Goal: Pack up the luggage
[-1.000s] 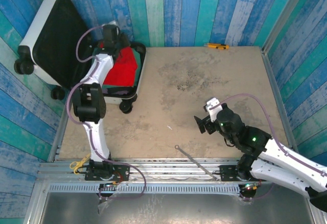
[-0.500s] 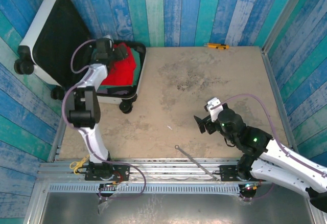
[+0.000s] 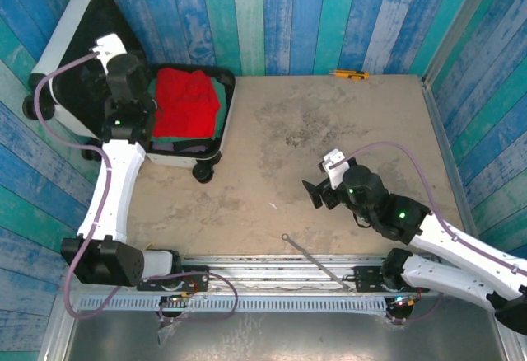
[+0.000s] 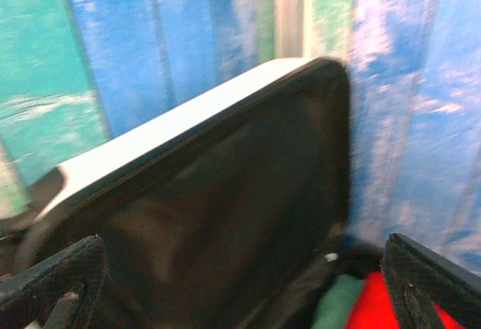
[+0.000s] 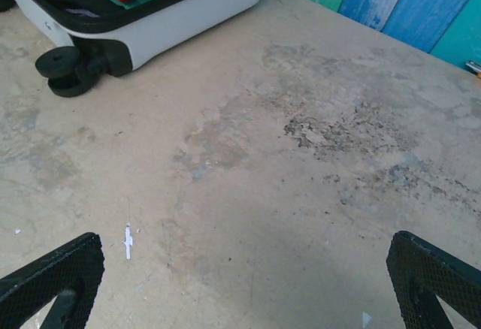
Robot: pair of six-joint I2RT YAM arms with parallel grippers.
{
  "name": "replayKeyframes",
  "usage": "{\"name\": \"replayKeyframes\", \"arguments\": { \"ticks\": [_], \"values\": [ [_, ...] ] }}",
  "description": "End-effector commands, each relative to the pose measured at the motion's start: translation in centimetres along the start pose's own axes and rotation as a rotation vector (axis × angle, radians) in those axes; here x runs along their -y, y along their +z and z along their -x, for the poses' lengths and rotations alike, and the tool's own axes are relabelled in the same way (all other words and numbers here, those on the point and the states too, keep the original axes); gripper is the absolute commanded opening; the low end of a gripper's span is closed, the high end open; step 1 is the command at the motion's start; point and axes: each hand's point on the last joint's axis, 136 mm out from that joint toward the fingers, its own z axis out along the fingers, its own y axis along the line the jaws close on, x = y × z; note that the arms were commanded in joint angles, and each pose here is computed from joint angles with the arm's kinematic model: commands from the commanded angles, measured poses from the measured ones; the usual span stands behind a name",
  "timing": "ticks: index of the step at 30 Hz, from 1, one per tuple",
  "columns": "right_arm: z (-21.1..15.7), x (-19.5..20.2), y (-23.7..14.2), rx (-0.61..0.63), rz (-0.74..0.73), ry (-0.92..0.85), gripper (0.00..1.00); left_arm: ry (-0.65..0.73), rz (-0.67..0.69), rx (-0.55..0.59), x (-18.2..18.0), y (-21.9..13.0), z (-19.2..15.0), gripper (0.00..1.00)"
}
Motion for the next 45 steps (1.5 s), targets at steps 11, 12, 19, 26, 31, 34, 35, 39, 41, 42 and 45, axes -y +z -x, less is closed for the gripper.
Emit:
{"name": "replayKeyframes", "arguments": {
  "ticks": [11, 12, 19, 26, 31, 34, 35, 39, 41, 42, 45],
  "values": [
    [4.5, -1.5, 1.2, -0.045, 0.048, -0.11, 1.0, 0.558, 0.441, -0.311, -4.6, 3.9, -6.7, 0.94],
    [4.5, -1.6, 1.5, -0.057, 0.051, -0.115, 1.0, 0.56, 0.437, -0.3, -4.6, 3.8, -6.4, 0.94],
    [3.8, -3.0, 4.0, -0.136, 0.085, -0.113, 1.0, 0.637, 0.401, -0.202, -4.7, 2.3, -3.0, 0.93],
    [5.2, -4.3, 5.8, -0.181, 0.122, -0.143, 0.99, 0.671, 0.437, -0.195, -6.2, 2.9, -1.1, 0.86],
    [6.2, -4.6, 6.2, -0.199, 0.129, -0.145, 0.99, 0.662, 0.402, -0.264, -6.3, 5.6, -2.4, 0.85],
    [6.6, -4.8, 6.1, -0.198, 0.136, -0.126, 0.99, 0.687, 0.388, -0.294, -5.8, 6.8, -3.5, 0.88],
    [6.6, -4.9, 6.0, -0.197, 0.139, -0.12, 0.99, 0.689, 0.389, -0.303, -5.9, 7.1, -3.6, 0.89],
    [6.8, -4.9, 5.8, -0.204, 0.142, -0.114, 0.99, 0.661, 0.345, -0.358, -6.2, 8.7, -5.0, 0.89],
    [6.9, -4.8, 5.6, -0.205, 0.136, -0.12, 0.99, 0.662, 0.33, -0.39, -6.4, 9.5, -6.0, 0.88],
    [7.0, -4.7, 5.6, -0.207, 0.132, -0.122, 0.99, 0.66, 0.325, -0.404, -6.6, 9.8, -6.4, 0.88],
    [7.0, -4.7, 5.6, -0.209, 0.13, -0.123, 0.99, 0.64, 0.333, -0.411, -7.2, 10.5, -6.5, 0.86]
  ]
}}
